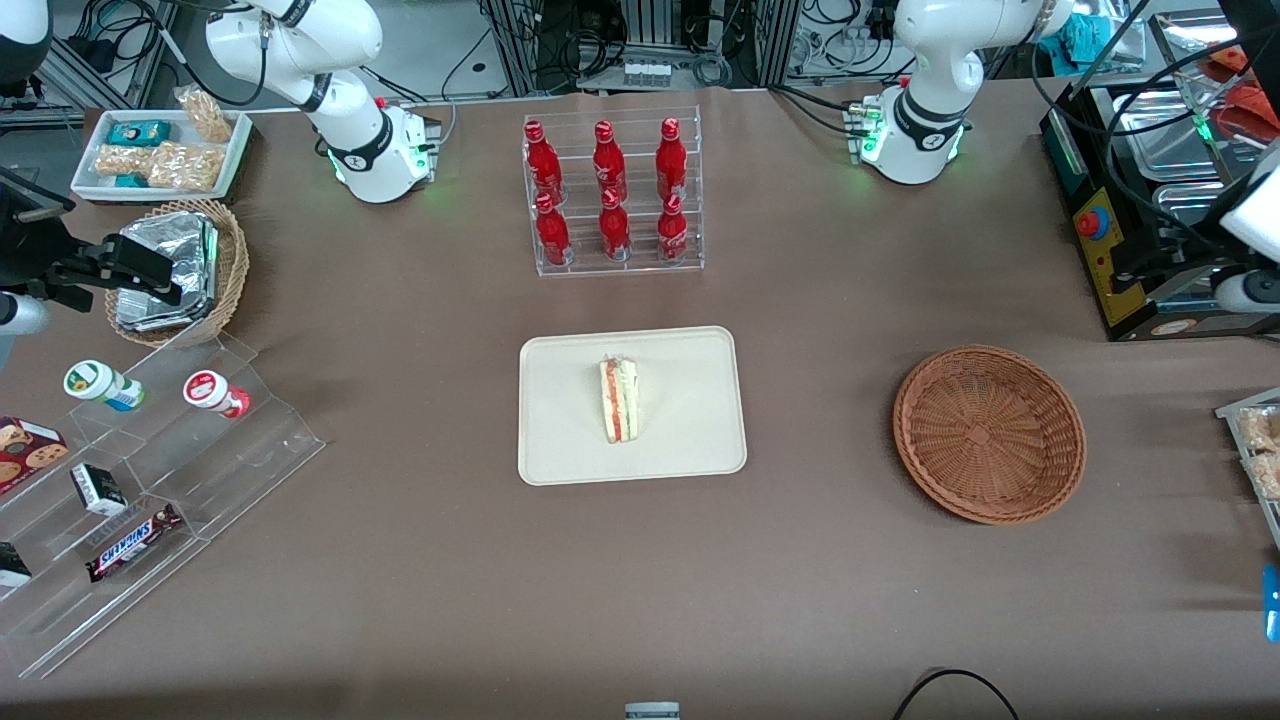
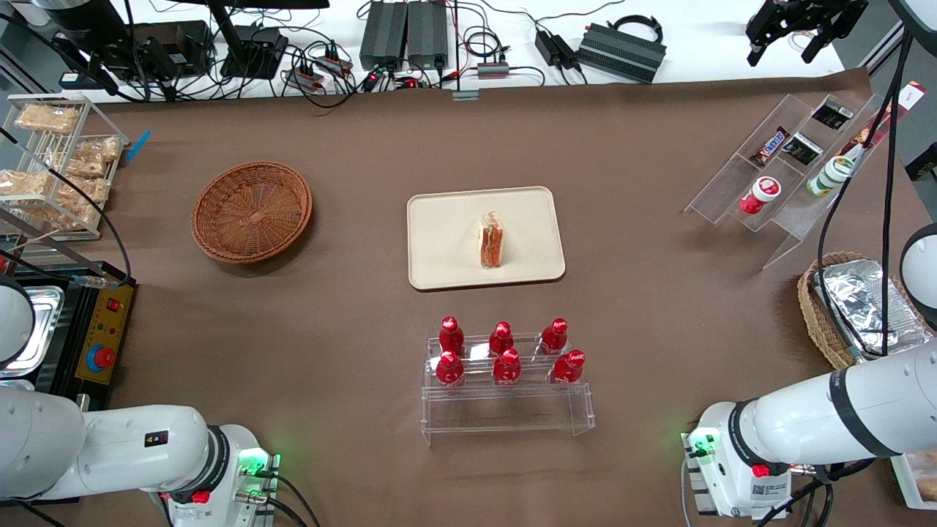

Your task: Place sandwich from basket to tray

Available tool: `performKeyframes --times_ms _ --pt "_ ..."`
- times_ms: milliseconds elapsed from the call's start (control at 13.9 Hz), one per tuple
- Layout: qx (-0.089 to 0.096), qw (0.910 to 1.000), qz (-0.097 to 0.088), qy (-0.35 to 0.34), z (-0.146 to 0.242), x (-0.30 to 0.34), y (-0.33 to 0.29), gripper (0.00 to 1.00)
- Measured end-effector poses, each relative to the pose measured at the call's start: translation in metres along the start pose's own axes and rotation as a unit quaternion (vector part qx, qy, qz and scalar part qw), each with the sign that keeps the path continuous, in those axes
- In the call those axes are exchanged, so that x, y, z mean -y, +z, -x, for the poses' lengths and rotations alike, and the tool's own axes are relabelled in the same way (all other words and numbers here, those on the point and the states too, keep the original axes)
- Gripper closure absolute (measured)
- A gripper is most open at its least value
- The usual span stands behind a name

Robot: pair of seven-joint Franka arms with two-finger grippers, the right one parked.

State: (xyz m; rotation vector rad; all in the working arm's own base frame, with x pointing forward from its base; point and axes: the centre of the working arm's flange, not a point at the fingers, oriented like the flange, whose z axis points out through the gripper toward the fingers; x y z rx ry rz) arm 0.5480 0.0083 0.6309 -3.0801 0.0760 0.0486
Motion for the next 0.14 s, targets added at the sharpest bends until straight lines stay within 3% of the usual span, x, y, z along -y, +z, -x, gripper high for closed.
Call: performKeyframes --times_ms 144 --pt "-0.002 1.0000 0.002 -0.003 0.0002 0.0029 -0.0014 0.00"
